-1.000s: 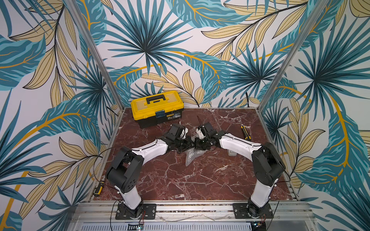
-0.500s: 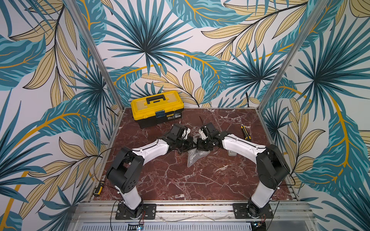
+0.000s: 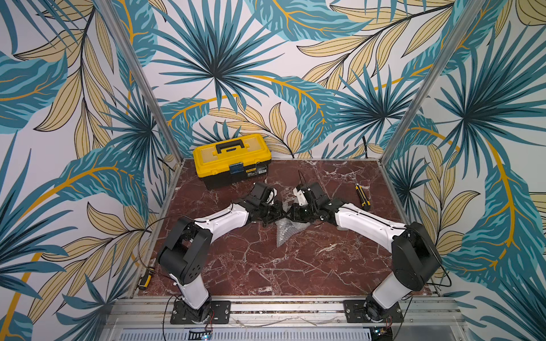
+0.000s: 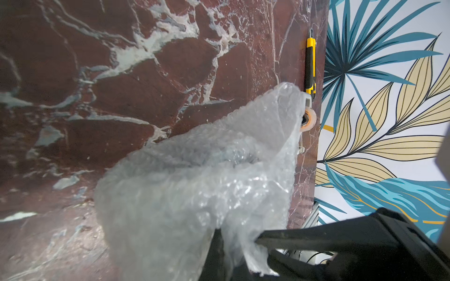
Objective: Wrap mugs in bubble wrap
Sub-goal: Wrap the mug in bubble wrap.
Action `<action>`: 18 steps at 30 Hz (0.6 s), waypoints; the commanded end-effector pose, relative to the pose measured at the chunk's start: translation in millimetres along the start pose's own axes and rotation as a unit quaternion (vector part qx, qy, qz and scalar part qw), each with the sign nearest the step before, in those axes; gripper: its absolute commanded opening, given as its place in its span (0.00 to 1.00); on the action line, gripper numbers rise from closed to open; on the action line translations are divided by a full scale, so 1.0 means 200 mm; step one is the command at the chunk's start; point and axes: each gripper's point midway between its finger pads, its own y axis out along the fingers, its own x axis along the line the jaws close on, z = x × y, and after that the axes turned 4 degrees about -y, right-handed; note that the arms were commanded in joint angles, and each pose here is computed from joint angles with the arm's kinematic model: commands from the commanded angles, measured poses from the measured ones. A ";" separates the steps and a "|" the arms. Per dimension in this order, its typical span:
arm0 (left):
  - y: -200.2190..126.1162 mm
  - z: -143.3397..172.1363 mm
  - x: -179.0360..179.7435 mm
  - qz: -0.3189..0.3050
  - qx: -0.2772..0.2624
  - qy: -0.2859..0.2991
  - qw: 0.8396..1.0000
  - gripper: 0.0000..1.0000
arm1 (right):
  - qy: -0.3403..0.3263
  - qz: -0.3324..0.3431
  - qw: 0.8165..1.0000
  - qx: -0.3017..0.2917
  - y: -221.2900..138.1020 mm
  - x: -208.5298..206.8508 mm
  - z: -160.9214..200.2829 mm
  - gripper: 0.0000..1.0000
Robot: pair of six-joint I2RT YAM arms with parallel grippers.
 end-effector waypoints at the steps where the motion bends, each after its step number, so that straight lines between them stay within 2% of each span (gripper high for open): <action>1: -0.02 -0.04 -0.10 0.016 -0.008 0.018 1.000 0.06 | 0.009 -0.003 1.000 -0.016 0.01 -0.01 0.01 0.26; 8: -0.02 -0.04 -0.09 0.015 -0.008 0.018 1.000 0.05 | 0.034 0.025 0.999 -0.026 -0.03 -0.10 0.02 0.25; 11: -0.02 -0.04 -0.10 0.015 -0.009 0.019 1.000 0.05 | 0.047 0.015 0.998 -0.026 -0.03 -0.11 0.03 0.25; 14: -0.02 -0.04 -0.09 0.014 -0.009 0.018 1.000 0.05 | 0.046 -0.007 0.998 -0.052 -0.07 -0.06 -0.01 0.26; 18: -0.02 -0.04 -0.10 0.014 -0.009 0.019 1.000 0.05 | 0.057 0.005 0.996 -0.068 -0.13 -0.09 -0.01 0.27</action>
